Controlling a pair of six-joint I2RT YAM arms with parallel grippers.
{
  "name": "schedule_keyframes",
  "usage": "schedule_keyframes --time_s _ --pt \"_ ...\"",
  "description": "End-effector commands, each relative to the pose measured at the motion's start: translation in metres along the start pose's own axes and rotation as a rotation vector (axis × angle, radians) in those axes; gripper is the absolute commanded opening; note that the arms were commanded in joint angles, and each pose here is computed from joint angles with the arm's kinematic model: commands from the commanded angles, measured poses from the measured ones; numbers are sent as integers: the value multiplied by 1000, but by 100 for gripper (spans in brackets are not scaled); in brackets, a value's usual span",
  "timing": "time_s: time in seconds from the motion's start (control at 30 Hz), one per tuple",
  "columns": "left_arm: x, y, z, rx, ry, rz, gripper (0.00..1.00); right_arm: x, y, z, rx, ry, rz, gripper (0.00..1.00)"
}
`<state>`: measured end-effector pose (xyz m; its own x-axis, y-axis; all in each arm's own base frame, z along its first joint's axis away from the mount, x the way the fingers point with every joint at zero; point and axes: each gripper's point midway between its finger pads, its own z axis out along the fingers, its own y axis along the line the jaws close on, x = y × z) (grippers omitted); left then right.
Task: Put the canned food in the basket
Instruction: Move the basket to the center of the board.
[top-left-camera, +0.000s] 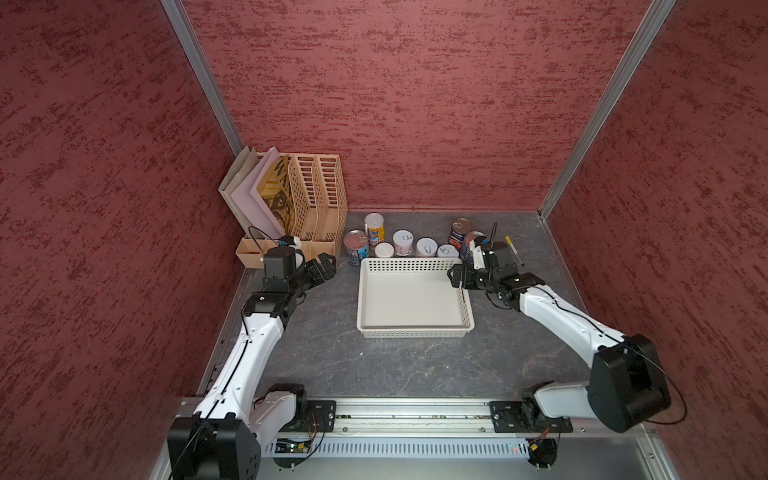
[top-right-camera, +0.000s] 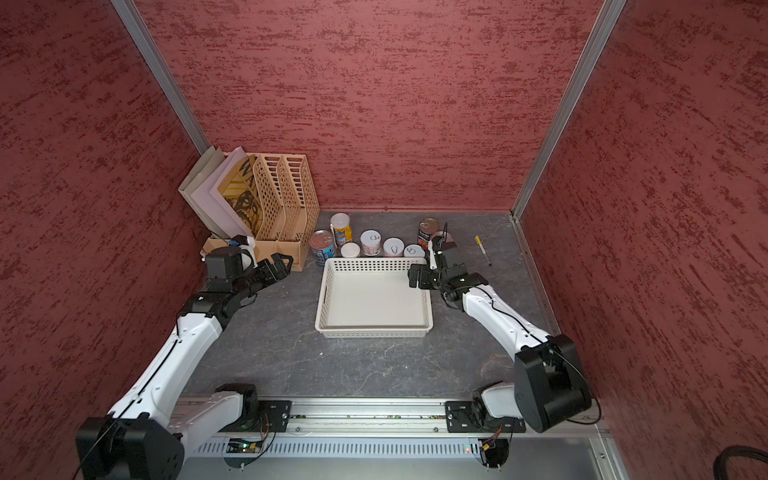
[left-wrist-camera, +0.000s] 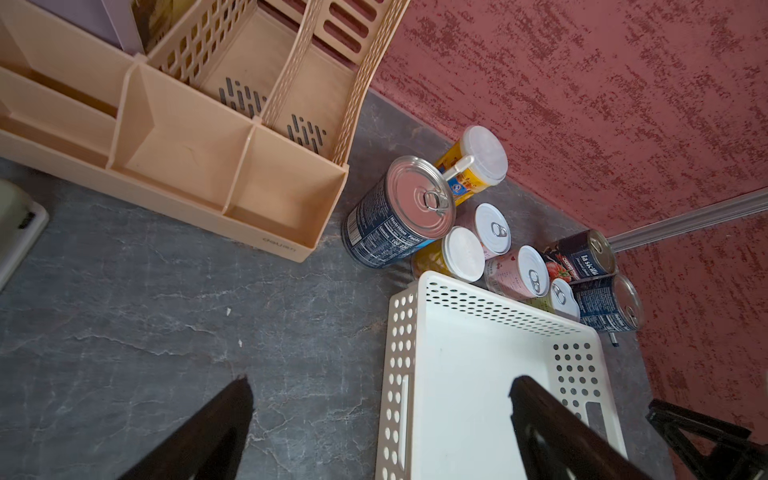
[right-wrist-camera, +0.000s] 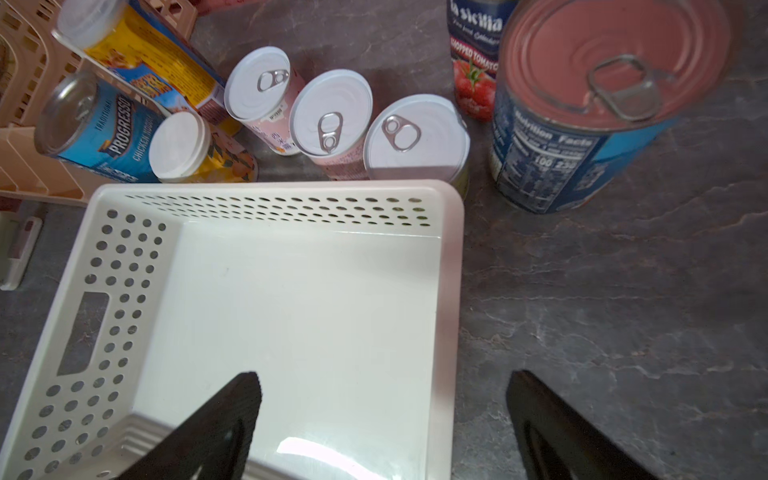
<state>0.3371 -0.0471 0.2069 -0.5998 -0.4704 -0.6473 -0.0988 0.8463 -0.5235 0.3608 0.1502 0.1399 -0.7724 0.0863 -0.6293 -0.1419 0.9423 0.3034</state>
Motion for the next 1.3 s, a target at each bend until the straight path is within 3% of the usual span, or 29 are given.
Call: schedule_keyframes --time_s 0.0,0.17,0.4,0.57,0.77,1.03,1.27 --pt "1 -17 2 101 19 -3 100 -5 0 7 44 12 -43 96" --pt "4 -9 5 79 21 -81 100 0 -13 31 141 70 -63 90" --pt "5 -20 2 141 24 -70 100 -5 -28 49 238 82 -81 80" --pt "5 -19 6 149 38 -82 100 -7 -34 60 272 85 -97 63" --pt "0 -10 3 146 -27 -110 100 -15 -36 66 295 70 -108 43" --pt "6 2 11 103 58 -187 100 -12 -36 67 291 79 -97 11" --pt "10 6 20 71 135 -234 100 -6 -24 51 220 82 -55 0"
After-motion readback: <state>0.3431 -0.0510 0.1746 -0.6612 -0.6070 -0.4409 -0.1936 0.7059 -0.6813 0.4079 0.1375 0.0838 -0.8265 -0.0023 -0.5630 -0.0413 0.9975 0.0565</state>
